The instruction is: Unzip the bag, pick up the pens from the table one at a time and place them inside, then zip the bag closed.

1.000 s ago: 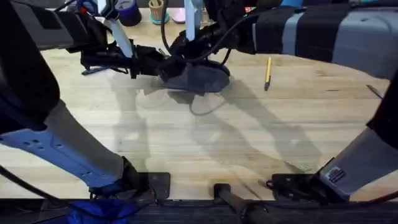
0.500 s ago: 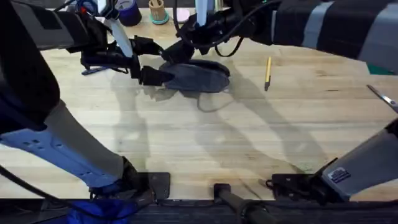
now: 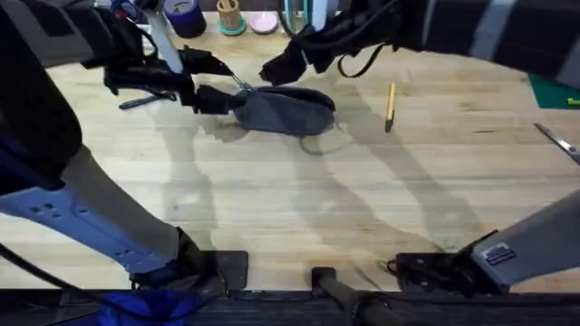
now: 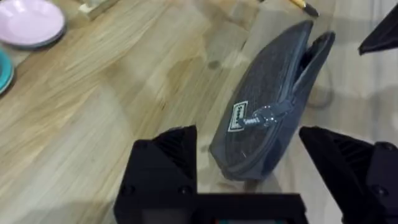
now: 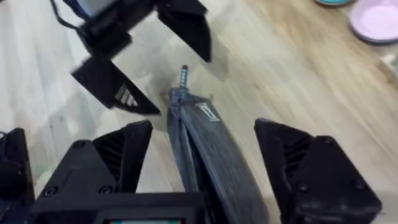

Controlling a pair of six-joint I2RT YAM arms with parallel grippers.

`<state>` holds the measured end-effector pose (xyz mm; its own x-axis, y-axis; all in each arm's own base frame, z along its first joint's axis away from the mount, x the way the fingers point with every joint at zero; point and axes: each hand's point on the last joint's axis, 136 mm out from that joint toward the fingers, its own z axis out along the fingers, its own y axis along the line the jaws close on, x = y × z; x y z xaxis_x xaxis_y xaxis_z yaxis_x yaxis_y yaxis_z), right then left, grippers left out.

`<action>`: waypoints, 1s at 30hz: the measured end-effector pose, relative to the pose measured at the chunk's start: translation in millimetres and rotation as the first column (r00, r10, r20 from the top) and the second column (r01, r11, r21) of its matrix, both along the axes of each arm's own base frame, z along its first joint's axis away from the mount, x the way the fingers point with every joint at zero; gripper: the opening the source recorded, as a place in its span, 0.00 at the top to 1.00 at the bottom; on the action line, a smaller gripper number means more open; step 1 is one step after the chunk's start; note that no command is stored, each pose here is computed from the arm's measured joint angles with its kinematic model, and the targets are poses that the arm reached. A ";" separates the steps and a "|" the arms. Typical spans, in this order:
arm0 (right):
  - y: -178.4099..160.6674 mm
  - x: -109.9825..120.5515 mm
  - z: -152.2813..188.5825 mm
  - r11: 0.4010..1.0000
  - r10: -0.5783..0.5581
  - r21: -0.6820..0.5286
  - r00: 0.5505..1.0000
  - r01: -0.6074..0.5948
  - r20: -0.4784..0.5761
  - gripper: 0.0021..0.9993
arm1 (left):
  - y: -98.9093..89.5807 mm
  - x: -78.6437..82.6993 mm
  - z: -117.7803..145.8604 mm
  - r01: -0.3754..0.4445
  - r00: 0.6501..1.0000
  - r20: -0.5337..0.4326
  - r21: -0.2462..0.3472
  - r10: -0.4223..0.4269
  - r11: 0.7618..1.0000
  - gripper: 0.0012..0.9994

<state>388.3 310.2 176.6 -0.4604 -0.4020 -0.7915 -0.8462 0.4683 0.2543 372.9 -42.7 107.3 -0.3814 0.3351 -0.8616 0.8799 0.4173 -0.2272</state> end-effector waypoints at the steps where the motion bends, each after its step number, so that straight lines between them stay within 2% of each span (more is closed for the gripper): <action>1: -4.7 0.4 3.9 1.000 -0.013 -0.006 1.000 0.013 0.003 0.00 | 2.5 1.3 4.0 -0.011 1.000 -0.017 -0.001 0.011 1.000 0.00; 16: -59.6 -16.0 67.8 0.990 -0.136 -0.032 0.989 0.138 0.059 0.00 | 17.7 14.4 66.5 -0.072 0.984 -0.157 0.061 0.080 0.996 0.00; 24: -79.9 -15.0 84.1 0.982 -0.183 -0.022 0.980 0.186 0.084 0.00 | 26.7 22.7 80.7 -0.157 0.940 -0.268 0.212 0.211 0.965 0.00; 30: -79.9 -15.3 84.3 0.982 -0.183 -0.023 0.980 0.185 0.083 0.00 | 20.0 11.5 87.6 -0.187 0.907 -0.310 0.307 0.284 0.933 0.00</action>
<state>372.9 230.3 260.8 -0.4640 -0.3404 -0.8178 -0.7619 0.6244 0.1723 384.5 -22.7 194.9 -0.7330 0.3946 -0.5541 0.6348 0.6895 -0.3487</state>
